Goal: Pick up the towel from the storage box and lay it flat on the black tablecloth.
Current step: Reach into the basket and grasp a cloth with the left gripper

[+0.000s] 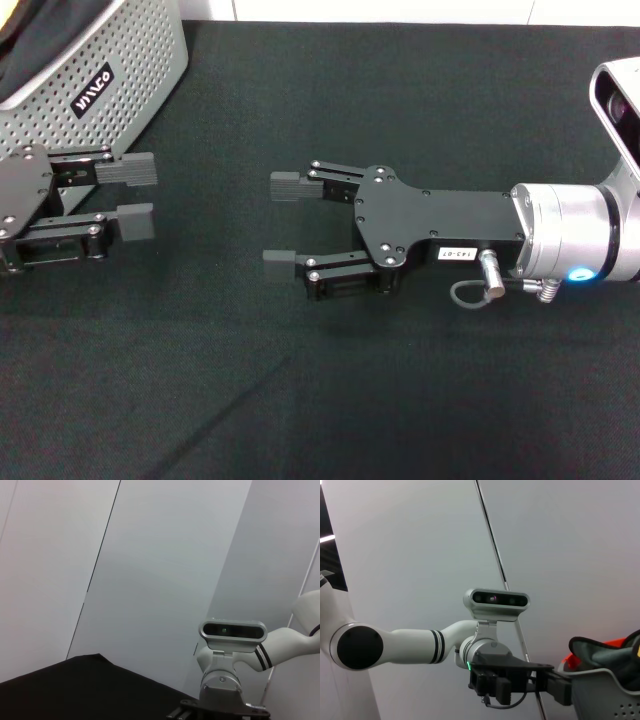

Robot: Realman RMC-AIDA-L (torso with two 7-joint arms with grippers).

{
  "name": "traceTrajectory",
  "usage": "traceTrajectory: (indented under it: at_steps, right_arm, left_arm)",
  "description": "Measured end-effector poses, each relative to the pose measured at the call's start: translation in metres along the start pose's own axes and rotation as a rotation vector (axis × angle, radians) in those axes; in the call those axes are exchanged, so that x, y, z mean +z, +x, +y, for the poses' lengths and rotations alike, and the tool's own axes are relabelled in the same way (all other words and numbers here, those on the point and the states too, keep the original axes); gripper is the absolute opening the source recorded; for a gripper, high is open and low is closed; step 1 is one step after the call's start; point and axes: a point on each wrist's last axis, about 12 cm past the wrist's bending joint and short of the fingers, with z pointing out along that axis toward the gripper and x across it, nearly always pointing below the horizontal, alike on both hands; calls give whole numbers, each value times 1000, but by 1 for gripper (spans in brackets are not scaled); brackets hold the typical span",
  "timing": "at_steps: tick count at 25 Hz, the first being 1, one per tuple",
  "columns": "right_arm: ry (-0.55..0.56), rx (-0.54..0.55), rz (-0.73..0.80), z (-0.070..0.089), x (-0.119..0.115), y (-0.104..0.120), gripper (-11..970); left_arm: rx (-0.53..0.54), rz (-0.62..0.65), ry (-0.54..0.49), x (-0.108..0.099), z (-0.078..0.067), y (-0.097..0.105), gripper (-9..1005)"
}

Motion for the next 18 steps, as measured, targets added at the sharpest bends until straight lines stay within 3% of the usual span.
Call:
traceTrajectory:
  at_steps: [18]
  right_arm:
    - [8,-6,-5,1,-2,2,872]
  left_arm:
    - [-4,0,-10,0,1,0,630]
